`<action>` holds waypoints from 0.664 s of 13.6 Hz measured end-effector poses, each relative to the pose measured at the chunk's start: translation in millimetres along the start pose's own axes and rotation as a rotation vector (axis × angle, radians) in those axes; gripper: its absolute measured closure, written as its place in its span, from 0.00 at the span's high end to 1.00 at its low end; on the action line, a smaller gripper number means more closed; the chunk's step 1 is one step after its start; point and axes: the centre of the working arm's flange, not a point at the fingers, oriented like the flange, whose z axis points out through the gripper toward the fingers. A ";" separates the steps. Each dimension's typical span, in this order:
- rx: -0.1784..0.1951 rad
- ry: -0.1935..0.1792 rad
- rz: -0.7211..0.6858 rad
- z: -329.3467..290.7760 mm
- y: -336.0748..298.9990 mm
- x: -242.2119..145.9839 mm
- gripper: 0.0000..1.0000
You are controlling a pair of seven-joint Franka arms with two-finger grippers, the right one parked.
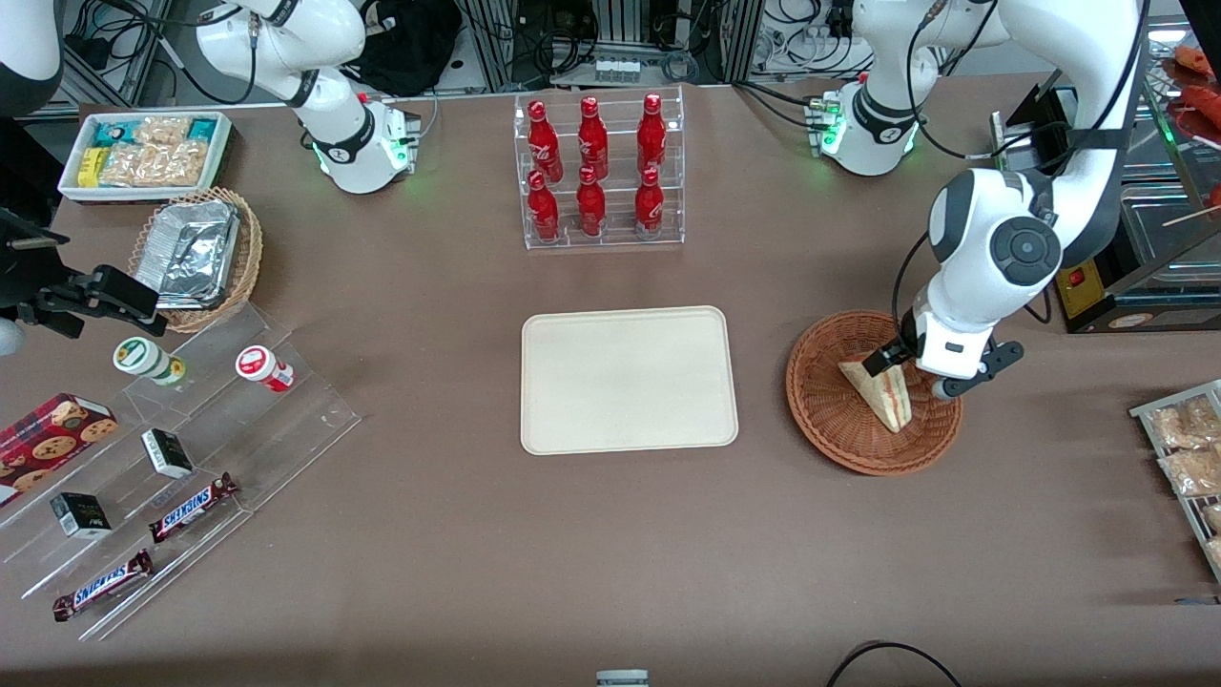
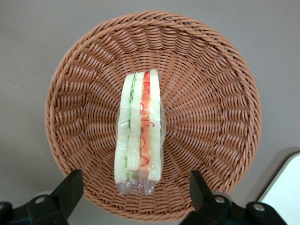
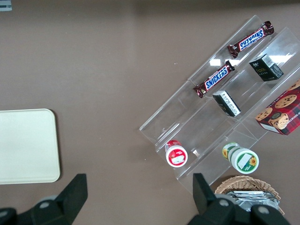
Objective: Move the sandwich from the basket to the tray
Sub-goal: 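Lower the left gripper and close it on the wrapped sandwich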
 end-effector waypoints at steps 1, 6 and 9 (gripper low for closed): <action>0.002 -0.003 -0.007 5.2 0.9 0.1 1.00; -0.001 -0.003 -0.019 24.9 0.1 -0.7 1.00; -0.010 0.006 -0.025 44.9 -4.4 -3.9 1.00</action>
